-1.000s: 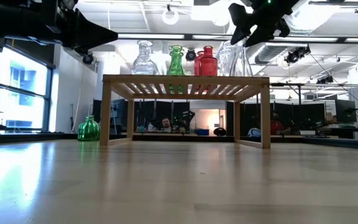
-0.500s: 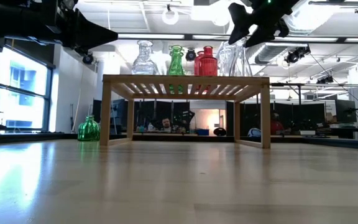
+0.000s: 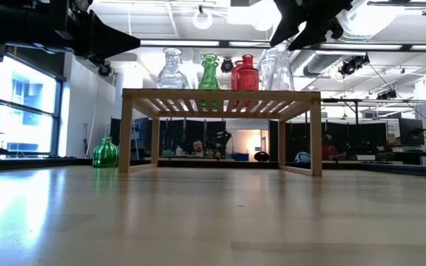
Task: Sort vases onto shelf
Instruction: Put the transparent vase on the shelf aligned with the other transparent vases, then put the red vase on the shelf aligned with the other red vases
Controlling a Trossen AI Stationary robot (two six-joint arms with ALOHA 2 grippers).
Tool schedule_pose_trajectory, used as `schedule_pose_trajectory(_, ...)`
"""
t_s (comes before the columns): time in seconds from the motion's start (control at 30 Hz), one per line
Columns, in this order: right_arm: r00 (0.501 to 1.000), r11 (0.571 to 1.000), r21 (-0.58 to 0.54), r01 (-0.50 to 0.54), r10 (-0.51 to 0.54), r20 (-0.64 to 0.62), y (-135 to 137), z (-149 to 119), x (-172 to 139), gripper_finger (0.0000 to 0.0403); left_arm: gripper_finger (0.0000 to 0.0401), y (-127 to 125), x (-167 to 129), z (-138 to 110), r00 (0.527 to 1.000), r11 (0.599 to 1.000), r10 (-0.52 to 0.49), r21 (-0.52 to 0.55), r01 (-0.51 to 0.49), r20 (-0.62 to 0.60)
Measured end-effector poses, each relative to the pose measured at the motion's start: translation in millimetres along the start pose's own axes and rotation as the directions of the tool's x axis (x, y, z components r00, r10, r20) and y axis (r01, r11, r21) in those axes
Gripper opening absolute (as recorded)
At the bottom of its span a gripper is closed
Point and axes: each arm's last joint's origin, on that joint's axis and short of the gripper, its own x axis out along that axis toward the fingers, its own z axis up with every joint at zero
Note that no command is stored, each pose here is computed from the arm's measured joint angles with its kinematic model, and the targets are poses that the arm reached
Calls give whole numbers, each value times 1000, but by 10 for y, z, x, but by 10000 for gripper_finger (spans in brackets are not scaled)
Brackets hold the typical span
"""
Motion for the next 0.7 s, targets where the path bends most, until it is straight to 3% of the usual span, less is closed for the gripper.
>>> schedule_pose_trajectory(0.7, 1000, 1000, -26, 1, 0, 24, 47, -15, -148, 273, 0, 0, 0, 0, 1000, 1000, 0, 0, 0, 0)
